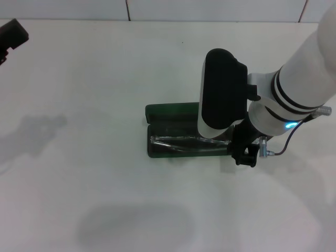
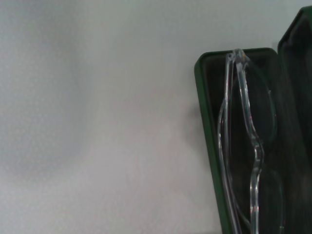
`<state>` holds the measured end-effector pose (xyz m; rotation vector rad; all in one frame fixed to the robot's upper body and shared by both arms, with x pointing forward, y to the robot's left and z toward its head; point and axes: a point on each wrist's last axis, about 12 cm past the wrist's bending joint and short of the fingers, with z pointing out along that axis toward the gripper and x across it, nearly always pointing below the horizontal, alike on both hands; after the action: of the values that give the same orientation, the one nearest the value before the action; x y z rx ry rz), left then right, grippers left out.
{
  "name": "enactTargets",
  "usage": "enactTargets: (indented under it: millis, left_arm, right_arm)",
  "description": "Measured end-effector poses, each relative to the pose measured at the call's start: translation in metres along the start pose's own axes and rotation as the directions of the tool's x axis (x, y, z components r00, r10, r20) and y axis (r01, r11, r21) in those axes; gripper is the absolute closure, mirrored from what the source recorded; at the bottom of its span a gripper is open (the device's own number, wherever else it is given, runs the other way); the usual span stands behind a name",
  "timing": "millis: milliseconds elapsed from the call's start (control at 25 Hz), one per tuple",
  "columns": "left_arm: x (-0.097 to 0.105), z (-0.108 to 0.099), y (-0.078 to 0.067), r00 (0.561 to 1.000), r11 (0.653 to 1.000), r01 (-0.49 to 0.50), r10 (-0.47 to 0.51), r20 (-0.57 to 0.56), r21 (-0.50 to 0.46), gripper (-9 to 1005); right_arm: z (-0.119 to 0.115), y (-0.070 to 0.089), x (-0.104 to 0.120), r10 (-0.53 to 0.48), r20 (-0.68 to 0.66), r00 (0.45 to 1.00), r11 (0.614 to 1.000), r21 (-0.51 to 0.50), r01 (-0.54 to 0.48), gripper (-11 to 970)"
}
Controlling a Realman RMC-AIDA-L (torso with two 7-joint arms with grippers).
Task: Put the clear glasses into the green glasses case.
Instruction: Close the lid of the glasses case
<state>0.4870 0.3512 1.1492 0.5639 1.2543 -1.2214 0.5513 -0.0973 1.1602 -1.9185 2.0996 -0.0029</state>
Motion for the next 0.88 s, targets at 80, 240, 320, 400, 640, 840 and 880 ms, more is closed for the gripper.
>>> enactTargets:
  millis: [80, 240, 320, 400, 640, 840, 880]
  left_arm:
    - [0.0003, 0.0001, 0.0000, 1.000, 1.000, 0.001, -0.001, 0.001, -0.001, 956]
    - [0.0008, 0.0004, 0.0000, 1.000, 1.000, 0.002, -0.002, 0.002, -0.001, 957]
    - [0.0010, 0.0005, -0.0001, 1.000, 1.000, 0.003, -0.003, 0.002, -0.001, 957]
    - [0.0012, 0.0006, -0.0001, 1.000, 1.000, 0.003, -0.003, 0.003, -0.001, 957]
    - [0.0025, 0.0001, -0.0001, 1.000, 1.000, 0.010, -0.010, 0.005, -0.004, 957]
    - [0.0029, -0.0001, -0.0004, 1.000, 1.000, 0.011, -0.011, 0.006, -0.005, 957]
    - [0.0032, -0.0001, -0.0005, 1.000, 1.000, 0.012, -0.012, 0.006, -0.005, 957]
  right_arm:
    - [0.0008, -0.0004, 0.0003, -0.002, 0.000, 1.000, 1.000, 0.000, 0.002, 942]
    - [0.0017, -0.0020, 0.0006, 0.000, 0.004, 1.000, 1.000, 0.004, 0.000, 941]
    - [0.0021, -0.0031, 0.0010, 0.003, 0.006, 1.000, 1.000, 0.006, -0.003, 941]
    - [0.0028, -0.0041, 0.0017, 0.005, 0.007, 1.000, 1.000, 0.007, -0.005, 941]
    - [0.0041, -0.0050, 0.0021, 0.002, 0.012, 1.000, 1.000, 0.012, -0.002, 940]
    - [0.0049, -0.0057, 0.0021, 0.002, 0.021, 1.000, 1.000, 0.019, -0.002, 939]
    - [0.0050, -0.0059, 0.0020, 0.001, 0.023, 1.000, 1.000, 0.020, -0.002, 939]
